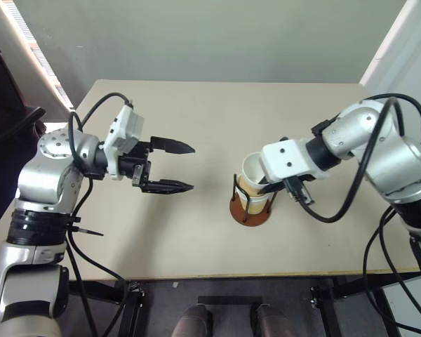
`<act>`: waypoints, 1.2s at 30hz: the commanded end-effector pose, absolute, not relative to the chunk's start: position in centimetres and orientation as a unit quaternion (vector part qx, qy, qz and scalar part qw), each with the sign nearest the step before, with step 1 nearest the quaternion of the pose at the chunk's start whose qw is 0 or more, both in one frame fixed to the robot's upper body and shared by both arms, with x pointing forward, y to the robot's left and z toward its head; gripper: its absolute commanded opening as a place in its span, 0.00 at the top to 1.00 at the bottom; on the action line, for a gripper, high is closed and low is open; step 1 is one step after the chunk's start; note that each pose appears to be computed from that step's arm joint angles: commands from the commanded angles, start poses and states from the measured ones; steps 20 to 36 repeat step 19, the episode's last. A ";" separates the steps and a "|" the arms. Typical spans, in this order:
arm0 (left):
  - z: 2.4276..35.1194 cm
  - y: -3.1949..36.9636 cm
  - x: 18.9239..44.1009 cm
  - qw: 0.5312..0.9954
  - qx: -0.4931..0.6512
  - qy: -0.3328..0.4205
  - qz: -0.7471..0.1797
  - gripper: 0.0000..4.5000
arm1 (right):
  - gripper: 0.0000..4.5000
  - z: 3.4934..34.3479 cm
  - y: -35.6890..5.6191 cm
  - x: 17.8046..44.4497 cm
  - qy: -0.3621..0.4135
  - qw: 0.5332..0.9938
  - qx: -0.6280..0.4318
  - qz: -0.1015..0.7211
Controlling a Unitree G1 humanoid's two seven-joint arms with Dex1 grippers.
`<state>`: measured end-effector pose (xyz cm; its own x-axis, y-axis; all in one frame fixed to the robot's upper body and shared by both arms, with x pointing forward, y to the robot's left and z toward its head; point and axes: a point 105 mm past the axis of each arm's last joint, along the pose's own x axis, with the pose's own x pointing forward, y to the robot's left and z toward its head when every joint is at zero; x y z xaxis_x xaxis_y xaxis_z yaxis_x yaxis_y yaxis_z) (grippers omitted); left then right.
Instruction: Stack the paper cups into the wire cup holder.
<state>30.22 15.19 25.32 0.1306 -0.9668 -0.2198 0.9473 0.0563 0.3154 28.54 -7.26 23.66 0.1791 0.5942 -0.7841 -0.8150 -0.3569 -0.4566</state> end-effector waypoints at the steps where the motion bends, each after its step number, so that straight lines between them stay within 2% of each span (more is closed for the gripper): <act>1: 26.6 15.1 30.1 0.725 0.212 -0.050 -0.654 0.00 | 0.72 25.4 -6.6 29.0 0.073 0.572 -0.542 0.611; 5: 26.7 15.3 30.2 0.728 0.214 -0.049 -0.650 0.00 | 0.41 27.8 -6.9 30.2 0.049 0.608 -0.537 0.583; 9: 26.9 15.8 30.3 0.738 0.215 -0.047 -0.638 0.00 | 0.41 30.6 -8.0 30.6 0.028 0.661 -0.495 0.564; 13: 27.2 16.7 30.7 0.759 0.218 -0.047 -0.612 0.00 | 0.41 33.6 -9.0 29.2 0.011 0.726 -0.367 0.581; 19: 26.8 17.7 30.5 0.782 0.199 -0.036 -0.589 0.00 | 0.41 30.7 -14.5 30.2 0.063 0.821 -0.300 0.482; 36: 26.8 17.7 30.5 0.782 0.199 -0.036 -0.589 0.00 | 0.41 30.7 -14.5 30.2 0.063 0.821 -0.300 0.482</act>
